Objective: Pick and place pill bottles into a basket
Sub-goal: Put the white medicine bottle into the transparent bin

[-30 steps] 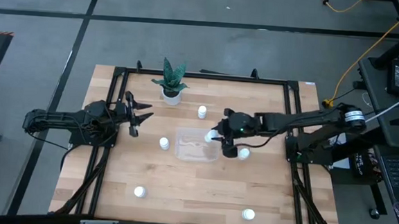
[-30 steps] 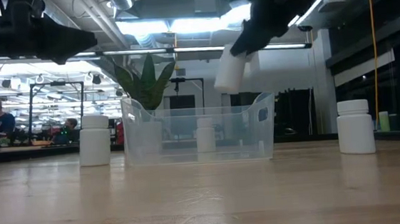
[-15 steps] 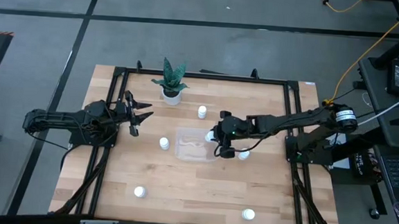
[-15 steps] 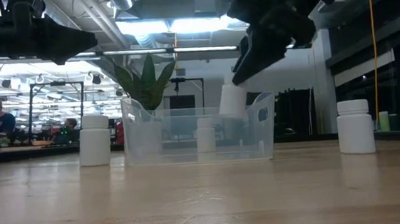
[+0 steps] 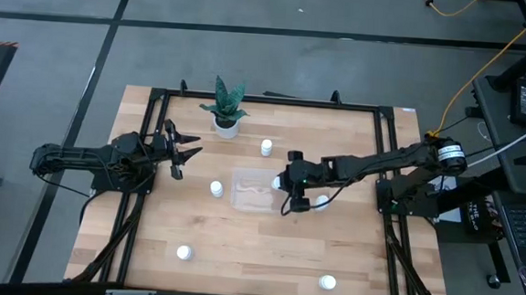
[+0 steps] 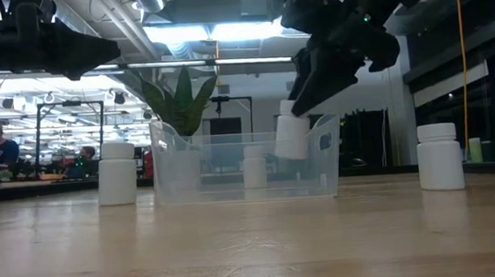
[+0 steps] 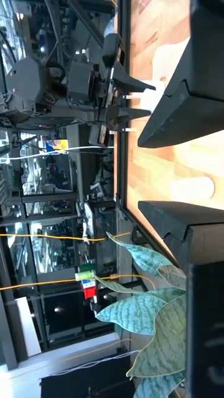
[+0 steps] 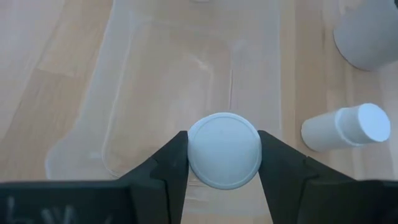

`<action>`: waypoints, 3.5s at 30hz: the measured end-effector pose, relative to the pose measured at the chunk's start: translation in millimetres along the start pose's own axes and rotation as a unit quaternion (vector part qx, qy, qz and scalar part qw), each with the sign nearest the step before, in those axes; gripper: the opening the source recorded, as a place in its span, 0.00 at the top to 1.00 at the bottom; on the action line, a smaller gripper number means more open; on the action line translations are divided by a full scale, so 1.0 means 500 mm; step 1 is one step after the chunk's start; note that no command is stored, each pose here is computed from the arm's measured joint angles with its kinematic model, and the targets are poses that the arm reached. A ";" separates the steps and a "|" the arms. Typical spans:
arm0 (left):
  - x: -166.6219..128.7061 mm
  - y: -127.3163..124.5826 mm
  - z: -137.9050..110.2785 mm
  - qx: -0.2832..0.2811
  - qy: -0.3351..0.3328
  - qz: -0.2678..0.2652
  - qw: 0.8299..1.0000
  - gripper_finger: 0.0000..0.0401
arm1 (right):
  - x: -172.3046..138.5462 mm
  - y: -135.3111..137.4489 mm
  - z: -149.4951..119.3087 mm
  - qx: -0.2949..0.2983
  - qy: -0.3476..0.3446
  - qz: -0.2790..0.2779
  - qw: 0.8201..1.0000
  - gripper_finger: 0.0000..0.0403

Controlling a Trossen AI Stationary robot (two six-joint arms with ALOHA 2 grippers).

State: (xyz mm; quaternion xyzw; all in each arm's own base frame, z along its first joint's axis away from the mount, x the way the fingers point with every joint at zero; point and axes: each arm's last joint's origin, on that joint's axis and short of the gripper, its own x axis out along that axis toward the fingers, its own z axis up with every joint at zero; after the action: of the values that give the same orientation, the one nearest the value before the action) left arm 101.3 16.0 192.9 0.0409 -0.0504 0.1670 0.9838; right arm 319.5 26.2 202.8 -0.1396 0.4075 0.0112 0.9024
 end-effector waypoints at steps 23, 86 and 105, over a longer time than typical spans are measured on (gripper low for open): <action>0.000 0.000 0.000 0.000 0.000 0.000 1.000 0.64 | 0.040 0.008 -0.009 0.014 0.013 0.003 1.000 0.61; 0.000 0.000 0.000 0.000 0.000 0.000 1.000 0.64 | 0.065 -0.007 0.002 0.043 0.065 -0.002 0.997 0.59; 0.000 0.000 0.000 0.000 0.000 0.000 1.000 0.64 | 0.066 -0.013 -0.004 0.057 0.077 -0.004 0.995 0.54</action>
State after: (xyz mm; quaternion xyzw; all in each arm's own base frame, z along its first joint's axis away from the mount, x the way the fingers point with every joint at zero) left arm 101.3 16.0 193.0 0.0407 -0.0502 0.1668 0.9839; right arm 340.9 16.6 178.8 -0.0898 0.4754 -0.0267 0.8748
